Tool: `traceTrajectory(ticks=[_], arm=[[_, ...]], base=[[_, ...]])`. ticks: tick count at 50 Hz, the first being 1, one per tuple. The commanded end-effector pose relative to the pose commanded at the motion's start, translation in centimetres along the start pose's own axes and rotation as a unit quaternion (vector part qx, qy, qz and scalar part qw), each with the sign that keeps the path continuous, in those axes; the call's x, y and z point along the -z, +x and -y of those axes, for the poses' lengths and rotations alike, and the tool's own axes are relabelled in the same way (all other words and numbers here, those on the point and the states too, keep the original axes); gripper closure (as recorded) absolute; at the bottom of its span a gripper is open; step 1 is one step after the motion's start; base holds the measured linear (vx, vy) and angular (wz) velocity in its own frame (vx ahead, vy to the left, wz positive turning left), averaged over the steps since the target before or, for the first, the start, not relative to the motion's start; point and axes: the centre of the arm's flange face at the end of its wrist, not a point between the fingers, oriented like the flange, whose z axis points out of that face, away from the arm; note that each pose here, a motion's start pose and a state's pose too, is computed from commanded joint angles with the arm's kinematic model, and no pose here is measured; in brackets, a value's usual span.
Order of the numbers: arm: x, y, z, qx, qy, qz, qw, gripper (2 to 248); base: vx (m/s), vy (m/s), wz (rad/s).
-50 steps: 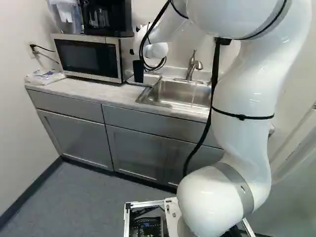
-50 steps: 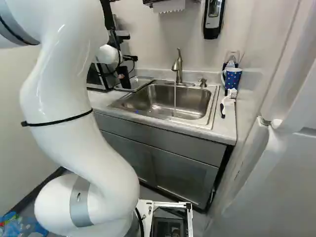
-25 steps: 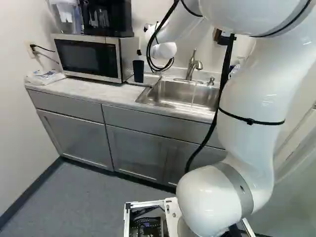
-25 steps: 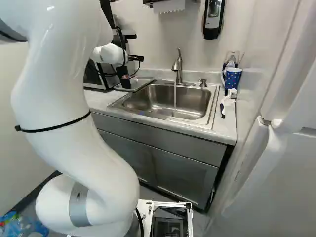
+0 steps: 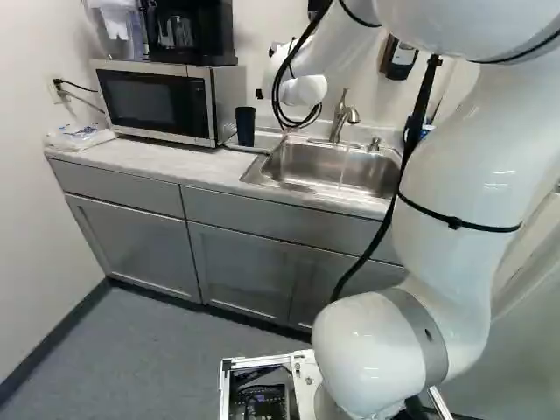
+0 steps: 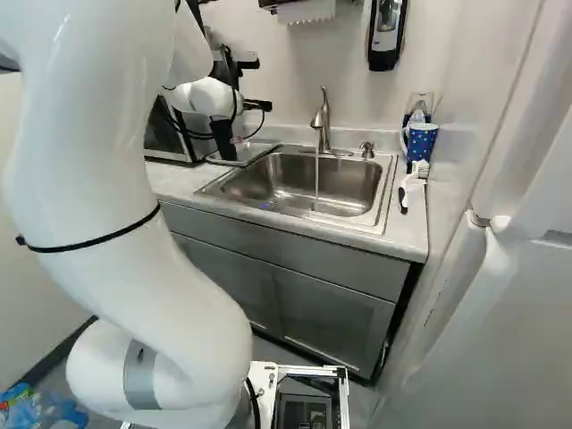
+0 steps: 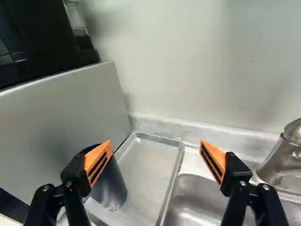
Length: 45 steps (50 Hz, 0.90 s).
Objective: Rinse the cup and place it in the tray
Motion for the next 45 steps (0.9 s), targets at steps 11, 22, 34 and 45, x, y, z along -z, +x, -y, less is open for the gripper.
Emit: traceTrajectory(ticks=[11, 22, 34, 45], arm=[[1.0, 0.0, -1.7, -0.003, -0.014, 0.0, 0.9999, 3], [2.0, -0.1, -3.3, -0.006, -0.029, -0.001, 0.9996, 3], [3.3, 0.8, -5.1, -0.009, -0.044, -0.011, 0.9989, 3], [3.9, 2.1, -6.6, -0.012, -0.058, -0.024, 0.9979, 3]], base=[[0.0, 0.0, 0.0], [0.0, 0.0, 0.0], [0.0, 0.0, 0.0], [0.0, 0.0, 0.0]])
